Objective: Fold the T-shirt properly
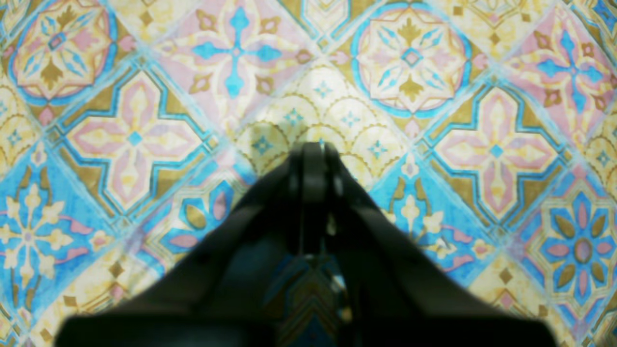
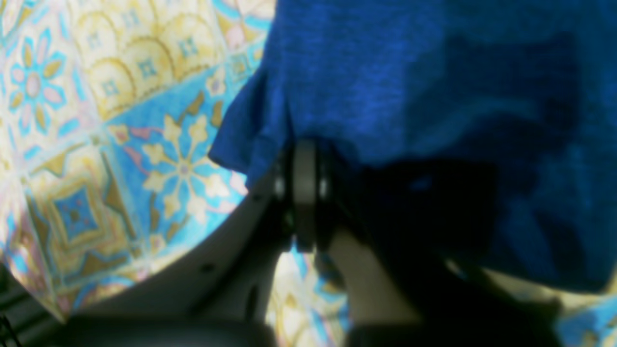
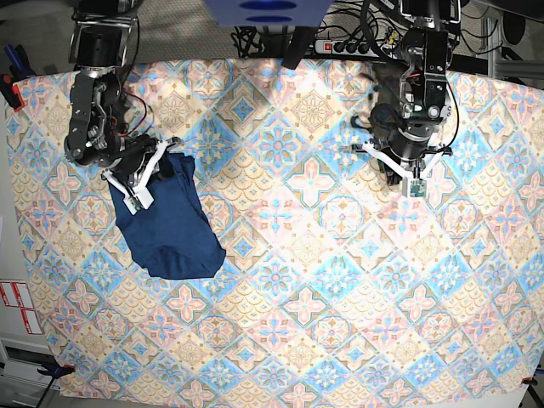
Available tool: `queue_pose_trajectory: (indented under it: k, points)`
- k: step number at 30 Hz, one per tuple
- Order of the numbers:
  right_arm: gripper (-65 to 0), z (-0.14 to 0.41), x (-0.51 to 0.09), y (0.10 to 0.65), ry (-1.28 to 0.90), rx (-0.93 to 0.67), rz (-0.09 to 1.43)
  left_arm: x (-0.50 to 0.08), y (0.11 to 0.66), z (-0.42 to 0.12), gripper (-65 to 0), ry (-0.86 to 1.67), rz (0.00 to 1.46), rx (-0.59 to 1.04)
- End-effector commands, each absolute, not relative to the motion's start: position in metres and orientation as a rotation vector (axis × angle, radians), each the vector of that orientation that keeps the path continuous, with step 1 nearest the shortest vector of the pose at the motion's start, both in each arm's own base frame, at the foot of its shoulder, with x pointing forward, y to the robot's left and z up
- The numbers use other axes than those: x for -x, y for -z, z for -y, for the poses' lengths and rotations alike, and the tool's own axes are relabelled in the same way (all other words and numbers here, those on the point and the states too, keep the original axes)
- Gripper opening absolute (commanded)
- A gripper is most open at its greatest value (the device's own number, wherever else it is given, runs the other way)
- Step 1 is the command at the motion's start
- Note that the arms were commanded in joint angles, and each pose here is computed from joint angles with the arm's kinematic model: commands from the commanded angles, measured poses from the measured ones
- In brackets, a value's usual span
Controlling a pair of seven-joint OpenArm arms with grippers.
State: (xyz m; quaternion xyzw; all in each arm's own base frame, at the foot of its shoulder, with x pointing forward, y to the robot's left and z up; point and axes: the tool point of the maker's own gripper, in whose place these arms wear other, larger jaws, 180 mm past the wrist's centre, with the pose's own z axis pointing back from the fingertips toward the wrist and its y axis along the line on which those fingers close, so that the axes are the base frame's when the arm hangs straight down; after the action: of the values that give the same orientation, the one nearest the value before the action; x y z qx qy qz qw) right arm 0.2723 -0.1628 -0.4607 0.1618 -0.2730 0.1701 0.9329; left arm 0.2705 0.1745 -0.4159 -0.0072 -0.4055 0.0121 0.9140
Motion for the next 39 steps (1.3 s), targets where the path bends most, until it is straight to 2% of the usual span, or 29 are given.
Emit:
queue_pose_trajectory:
  k: [1,6,13,18,23,29,35,39]
  points:
    - [-65.0,0.163,-0.281,0.456,-0.340,-0.343,0.592,-0.278,0.404,-0.176,-65.0,-0.018,0.881,0.012]
    - [-65.0,0.141,-0.284,0.469,-0.312,-0.410,0.580,-0.277,0.405,-0.172,-65.0,-0.050,0.876,0.057]
    - [-65.0,0.108,-0.296,0.462,-0.333,-0.466,0.608,-0.265,0.406,-0.184,-65.0,-0.254,0.863,0.195]
    - [-65.0,0.109,-0.298,0.459,-0.337,-0.462,0.618,-0.255,0.400,-0.188,-65.0,-0.261,0.864,0.202]
    - [-65.0,0.112,-0.321,0.412,-0.407,-0.409,0.758,-0.250,0.389,-0.184,-65.0,-0.243,0.884,0.206]
    - [-65.0,0.147,-0.303,0.371,-0.482,-0.254,0.816,-0.230,0.380,-0.186,-65.0,-0.237,0.885,0.195]
    - [-65.0,0.214,-0.253,0.365,-0.362,-0.092,0.765,-0.199,0.373,-0.199,-65.0,-0.243,0.865,0.152]
    - [-65.0,0.249,-0.214,0.374,-0.260,-0.052,0.707,-0.174,0.371,-0.201,-65.0,-0.238,0.828,0.133]
